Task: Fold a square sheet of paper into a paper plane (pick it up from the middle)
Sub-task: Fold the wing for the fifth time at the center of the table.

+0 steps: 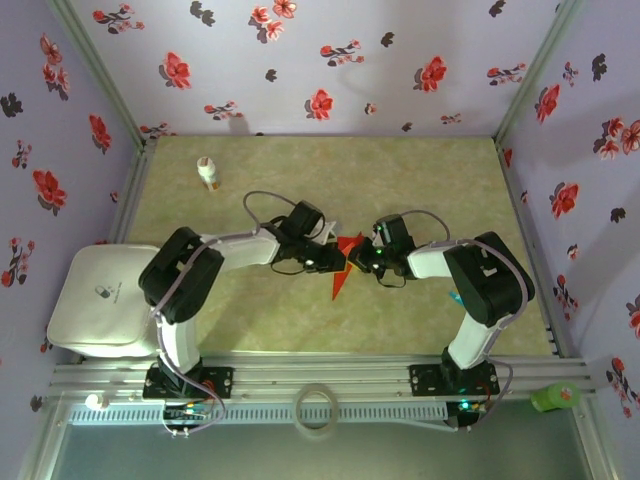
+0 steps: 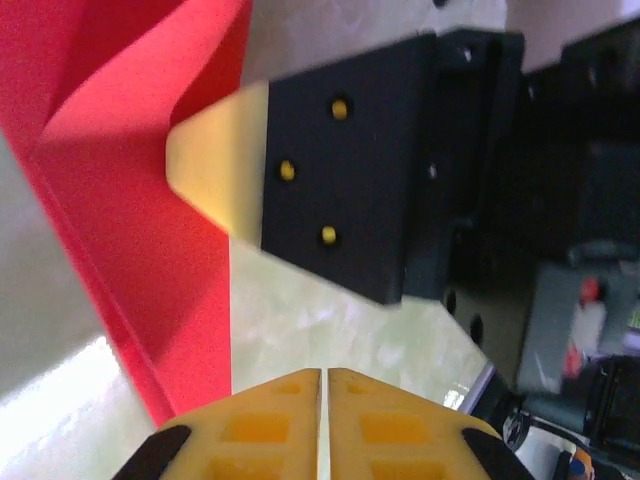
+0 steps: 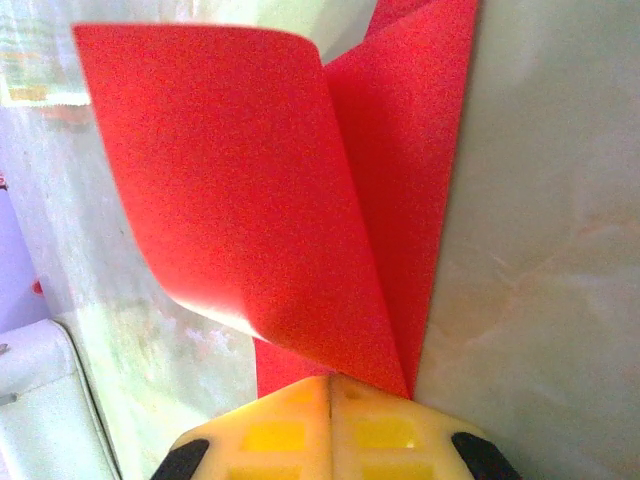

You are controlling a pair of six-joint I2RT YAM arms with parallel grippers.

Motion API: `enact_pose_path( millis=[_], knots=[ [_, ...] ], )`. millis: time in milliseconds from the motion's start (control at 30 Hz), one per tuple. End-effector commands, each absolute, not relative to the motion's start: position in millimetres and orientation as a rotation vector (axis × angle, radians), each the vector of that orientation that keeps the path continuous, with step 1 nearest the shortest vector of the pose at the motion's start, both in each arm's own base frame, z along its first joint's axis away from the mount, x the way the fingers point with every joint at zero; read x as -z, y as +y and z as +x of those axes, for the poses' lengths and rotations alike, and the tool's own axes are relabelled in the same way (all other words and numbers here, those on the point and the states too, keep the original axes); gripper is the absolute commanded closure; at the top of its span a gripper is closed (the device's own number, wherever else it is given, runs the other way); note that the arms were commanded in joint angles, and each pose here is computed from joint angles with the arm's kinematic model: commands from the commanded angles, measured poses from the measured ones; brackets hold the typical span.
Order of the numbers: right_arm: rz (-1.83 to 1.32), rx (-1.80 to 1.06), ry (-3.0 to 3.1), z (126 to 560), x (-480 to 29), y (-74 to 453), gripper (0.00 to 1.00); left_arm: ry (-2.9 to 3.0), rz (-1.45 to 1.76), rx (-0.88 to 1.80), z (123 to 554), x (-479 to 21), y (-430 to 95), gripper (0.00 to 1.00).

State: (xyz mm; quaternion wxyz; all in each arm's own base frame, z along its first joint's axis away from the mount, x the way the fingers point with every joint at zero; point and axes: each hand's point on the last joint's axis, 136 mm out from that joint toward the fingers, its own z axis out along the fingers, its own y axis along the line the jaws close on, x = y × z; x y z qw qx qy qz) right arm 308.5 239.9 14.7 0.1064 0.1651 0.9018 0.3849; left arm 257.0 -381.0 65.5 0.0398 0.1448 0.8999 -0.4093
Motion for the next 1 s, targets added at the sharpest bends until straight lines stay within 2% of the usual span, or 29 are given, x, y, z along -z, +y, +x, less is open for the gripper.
enact_pose_path(
  millis=[0,300,433,633,867,967],
  knots=[
    [0.597,-0.861,2.836,275.5,38.0,209.8,0.94,2.834,0.425,1.188,262.3,-51.5,-380.4,0.89],
    [0.6,-0.889,2.829,276.0,35.9,212.7,0.94,2.933,0.424,1.099,258.1,-15.5,-373.4,0.9],
    [0.589,-0.928,2.795,281.8,25.8,216.8,0.94,3.012,0.435,0.958,250.3,1.9,-354.7,0.91],
    [0.525,-0.895,2.742,296.9,-13.8,216.9,0.91,3.104,0.485,0.853,221.9,26.7,-323.7,0.96],
    [0.456,-0.79,2.633,300.7,-62.1,194.5,0.89,3.103,0.543,0.883,196.4,33.2,-305.0,0.98],
    [0.387,-0.914,2.6,294.7,-69.7,209.1,0.92,3.1,0.558,0.893,192.6,34.4,-303.0,0.98]
  ],
)
